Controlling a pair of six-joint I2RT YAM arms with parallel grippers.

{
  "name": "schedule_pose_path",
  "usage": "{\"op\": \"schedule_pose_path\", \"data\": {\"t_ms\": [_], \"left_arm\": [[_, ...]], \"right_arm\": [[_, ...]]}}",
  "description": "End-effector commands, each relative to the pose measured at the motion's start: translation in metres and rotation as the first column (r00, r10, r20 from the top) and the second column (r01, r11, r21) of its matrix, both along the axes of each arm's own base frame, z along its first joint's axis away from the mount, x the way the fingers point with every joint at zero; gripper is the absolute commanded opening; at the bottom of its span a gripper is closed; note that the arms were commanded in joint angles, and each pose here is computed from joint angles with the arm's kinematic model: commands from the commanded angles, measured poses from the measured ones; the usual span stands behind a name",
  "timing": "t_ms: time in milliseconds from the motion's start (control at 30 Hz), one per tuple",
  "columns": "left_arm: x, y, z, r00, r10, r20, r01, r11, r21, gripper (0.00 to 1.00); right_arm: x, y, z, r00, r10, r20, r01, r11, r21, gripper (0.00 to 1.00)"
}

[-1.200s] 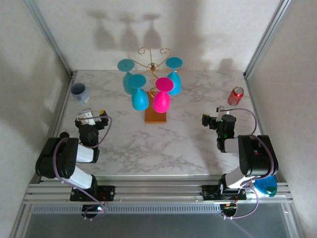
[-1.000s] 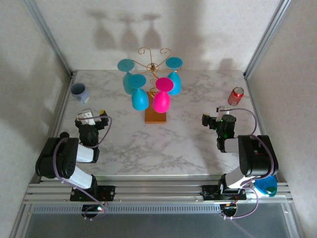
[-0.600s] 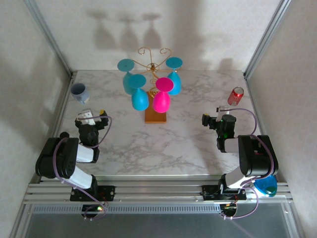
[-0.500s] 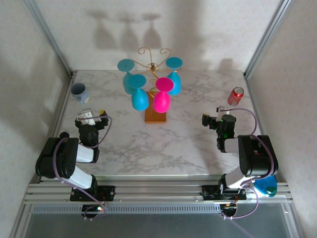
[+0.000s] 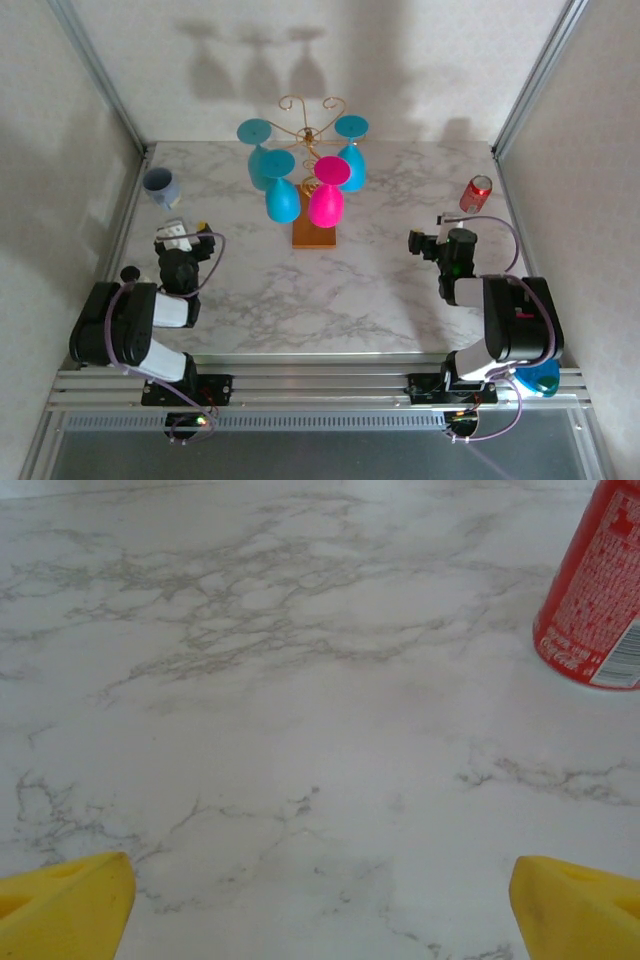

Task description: Take the wine glass off the wine glass rack

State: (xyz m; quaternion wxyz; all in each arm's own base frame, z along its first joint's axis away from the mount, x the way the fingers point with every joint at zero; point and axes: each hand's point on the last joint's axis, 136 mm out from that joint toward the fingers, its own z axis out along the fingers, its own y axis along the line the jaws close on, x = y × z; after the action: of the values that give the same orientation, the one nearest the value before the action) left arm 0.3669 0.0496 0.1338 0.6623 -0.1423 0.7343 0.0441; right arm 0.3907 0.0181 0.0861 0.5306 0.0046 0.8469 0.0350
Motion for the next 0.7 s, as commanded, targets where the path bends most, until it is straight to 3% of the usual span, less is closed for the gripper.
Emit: {"op": "schedule_pose_path", "data": {"t_ms": [0, 133, 333, 667], "left_arm": [[0.004, 0.012, 0.032, 0.996, 0.078, 0.032, -0.077, 0.997, -0.024, 0.71], [-0.001, 0.011, 0.062, 0.992, 0.103, 0.078, -0.095, 0.991, -0.097, 0.65], [0.0, -0.003, 0.111, 0.991, 0.107, 0.079, -0.092, 0.982, -0.167, 0.67], [0.015, -0.055, 0.193, 0.997, -0.073, -0.006, 0.07, 0.975, -0.212, 0.67]], "right_arm": [[0.012, -0.007, 0.038, 0.999, -0.051, -0.005, 0.051, 0.999, -0.013, 0.93], [0.01, -0.005, 0.067, 0.998, -0.066, -0.008, 0.067, 0.995, 0.072, 0.93], [0.012, 0.011, 0.12, 0.998, -0.033, -0.046, 0.043, 0.973, 0.228, 0.9], [0.019, 0.064, 0.225, 0.982, 0.187, -0.015, -0.157, 0.862, 0.482, 0.86]]}}
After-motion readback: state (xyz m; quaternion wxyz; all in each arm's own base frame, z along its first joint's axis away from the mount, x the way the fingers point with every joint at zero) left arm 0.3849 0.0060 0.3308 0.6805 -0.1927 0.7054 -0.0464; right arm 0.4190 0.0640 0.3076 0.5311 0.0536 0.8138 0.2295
